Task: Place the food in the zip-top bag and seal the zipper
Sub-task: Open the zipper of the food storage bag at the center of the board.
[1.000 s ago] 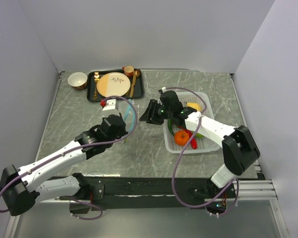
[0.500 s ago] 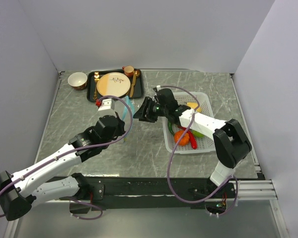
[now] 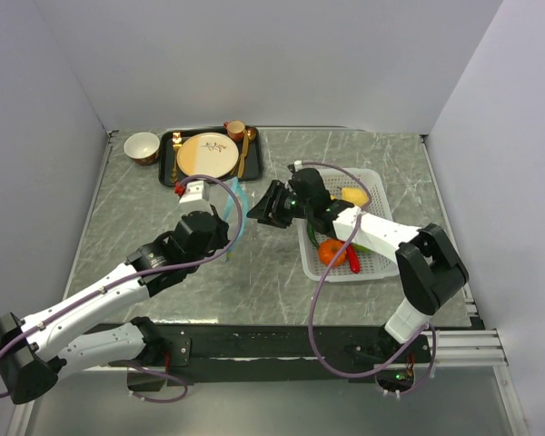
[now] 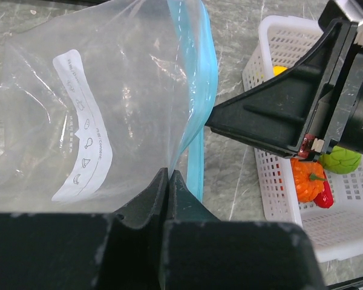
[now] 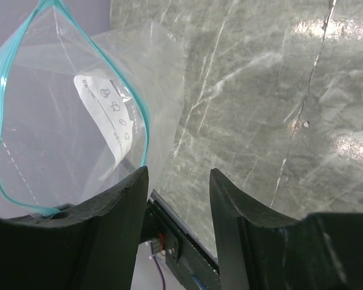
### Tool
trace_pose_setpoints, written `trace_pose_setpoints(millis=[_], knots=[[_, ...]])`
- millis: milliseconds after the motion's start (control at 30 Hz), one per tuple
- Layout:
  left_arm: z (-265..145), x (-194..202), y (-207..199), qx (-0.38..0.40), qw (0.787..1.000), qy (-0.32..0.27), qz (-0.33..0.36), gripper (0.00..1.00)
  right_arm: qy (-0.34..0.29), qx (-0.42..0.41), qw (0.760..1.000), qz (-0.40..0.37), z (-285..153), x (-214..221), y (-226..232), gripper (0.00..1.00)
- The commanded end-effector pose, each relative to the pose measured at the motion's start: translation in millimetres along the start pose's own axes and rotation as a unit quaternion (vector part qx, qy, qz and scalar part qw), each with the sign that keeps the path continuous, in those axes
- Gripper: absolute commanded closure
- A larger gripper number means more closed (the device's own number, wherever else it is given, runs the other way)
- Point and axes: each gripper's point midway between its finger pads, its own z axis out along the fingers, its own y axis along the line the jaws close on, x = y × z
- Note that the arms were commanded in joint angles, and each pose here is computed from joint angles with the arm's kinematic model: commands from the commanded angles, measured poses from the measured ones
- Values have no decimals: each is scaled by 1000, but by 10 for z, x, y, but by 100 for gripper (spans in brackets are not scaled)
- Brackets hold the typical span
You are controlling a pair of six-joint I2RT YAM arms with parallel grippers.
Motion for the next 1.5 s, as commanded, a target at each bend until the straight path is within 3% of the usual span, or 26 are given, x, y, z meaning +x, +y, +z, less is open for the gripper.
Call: trace_pose_setpoints(millis=[0, 300, 600, 700, 767, 867, 1033, 1200, 1467], knots=[[-13, -23, -73, 15, 1000, -1, -5, 97, -29, -55, 998, -25, -113, -175, 403, 48], [-26, -26, -70, 18, 1000, -3, -8, 96, -38, -62, 997, -23, -146, -206, 461, 48], [-21, 13, -90, 28, 1000, 2, -7, 95, 16, -76, 997, -17, 132, -116, 451, 49], [-32, 31, -89, 31, 999, 3, -12, 95, 29, -90, 995, -19, 193, -114, 487, 58], [-31, 28, -92, 34, 999, 0, -14, 94, 30, -83, 996, -21, 216, -115, 453, 74], [5, 71, -41, 19, 1000, 2, -14, 93, 13, -53, 998, -36, 157, -141, 349, 99], [90, 139, 74, -20, 1000, 6, -20, 94, -48, 58, 995, -72, -14, -293, -4, 100], [181, 252, 198, -61, 998, 17, -20, 94, -108, 197, 966, -127, -281, -485, -356, 100], [326, 480, 187, -68, 996, 49, -22, 91, -105, 278, 944, -146, -355, -425, -668, 100]])
